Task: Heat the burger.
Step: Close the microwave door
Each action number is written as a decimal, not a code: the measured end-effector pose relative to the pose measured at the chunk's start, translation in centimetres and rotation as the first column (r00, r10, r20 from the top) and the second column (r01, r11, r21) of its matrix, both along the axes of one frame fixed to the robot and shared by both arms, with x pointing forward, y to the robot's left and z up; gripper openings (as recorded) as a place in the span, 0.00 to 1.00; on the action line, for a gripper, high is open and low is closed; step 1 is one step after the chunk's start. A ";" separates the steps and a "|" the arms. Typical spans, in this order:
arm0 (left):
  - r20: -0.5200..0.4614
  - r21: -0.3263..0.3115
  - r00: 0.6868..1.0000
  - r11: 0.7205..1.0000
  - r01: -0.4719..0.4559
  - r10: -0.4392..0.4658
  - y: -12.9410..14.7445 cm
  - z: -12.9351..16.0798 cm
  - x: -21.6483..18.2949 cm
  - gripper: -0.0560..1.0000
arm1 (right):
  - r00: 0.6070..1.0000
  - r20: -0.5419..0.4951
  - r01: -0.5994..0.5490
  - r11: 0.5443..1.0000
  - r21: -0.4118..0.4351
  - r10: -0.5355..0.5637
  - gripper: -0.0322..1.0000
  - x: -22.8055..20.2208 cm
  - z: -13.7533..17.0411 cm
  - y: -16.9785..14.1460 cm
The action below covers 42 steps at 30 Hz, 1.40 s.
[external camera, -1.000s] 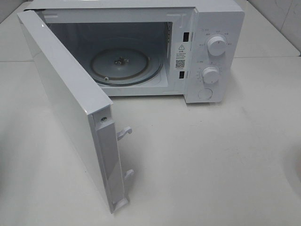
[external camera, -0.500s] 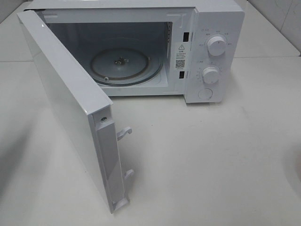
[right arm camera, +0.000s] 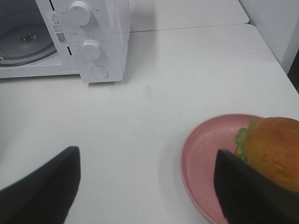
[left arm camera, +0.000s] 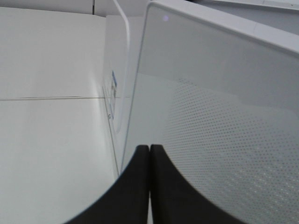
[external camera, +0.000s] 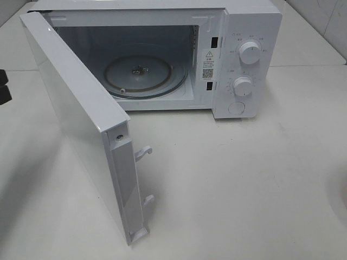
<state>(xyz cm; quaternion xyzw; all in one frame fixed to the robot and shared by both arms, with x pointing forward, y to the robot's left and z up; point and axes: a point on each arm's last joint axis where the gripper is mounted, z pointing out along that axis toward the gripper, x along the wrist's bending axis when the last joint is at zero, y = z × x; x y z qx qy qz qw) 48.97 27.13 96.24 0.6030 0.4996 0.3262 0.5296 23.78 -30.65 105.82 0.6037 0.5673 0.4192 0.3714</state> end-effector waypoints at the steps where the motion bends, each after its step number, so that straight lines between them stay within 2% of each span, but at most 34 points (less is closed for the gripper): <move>1: -0.007 0.001 0.999 0.999 0.032 -0.032 -0.8 -0.3 0.3 0.05 | 1.000 0.000 0.000 1.000 0.000 0.000 0.77 0.0 0.0 0.0; 7: -0.038 -0.002 0.996 0.996 0.084 -0.084 -3.5 -1.4 1.2 0.05 | 1.000 0.000 0.000 1.000 0.000 0.000 0.77 0.0 0.0 0.0; 15: -0.059 -0.027 0.995 0.997 0.075 -0.076 -5.7 -2.1 2.3 0.05 | 1.000 0.000 0.000 1.000 0.000 0.000 0.77 0.0 0.0 0.0; 18: -0.056 -0.024 0.995 0.996 0.087 -0.089 -6.1 -2.1 2.4 0.05 | 1.000 0.000 0.000 1.000 0.000 0.000 0.77 0.0 0.0 0.0; 20: -0.044 -0.019 0.989 0.990 0.137 -0.138 -7.7 -2.3 3.0 0.05 | 1.000 0.000 0.000 1.000 0.000 0.000 0.77 0.0 0.0 0.0; 23: -0.042 -0.018 0.988 0.989 0.148 -0.149 -8.1 -2.3 3.2 0.05 | 1.000 0.000 0.000 1.000 0.000 0.000 0.77 0.0 0.0 0.0; 25: -0.033 -0.026 0.984 0.985 0.173 -0.174 -9.5 -2.3 3.8 0.05 | 1.000 0.000 0.000 1.000 0.000 0.000 0.77 0.0 0.0 0.0; 32: -0.011 -0.026 0.983 0.982 0.185 -0.185 -11.6 -2.1 4.9 0.05 | 1.000 0.000 0.000 1.000 0.000 0.000 0.77 0.0 0.0 0.0; 42: -0.009 0.005 0.976 0.976 0.216 -0.216 -15.1 -2.0 6.8 0.05 | 1.000 0.000 0.000 1.000 0.000 0.000 0.77 0.0 0.0 0.0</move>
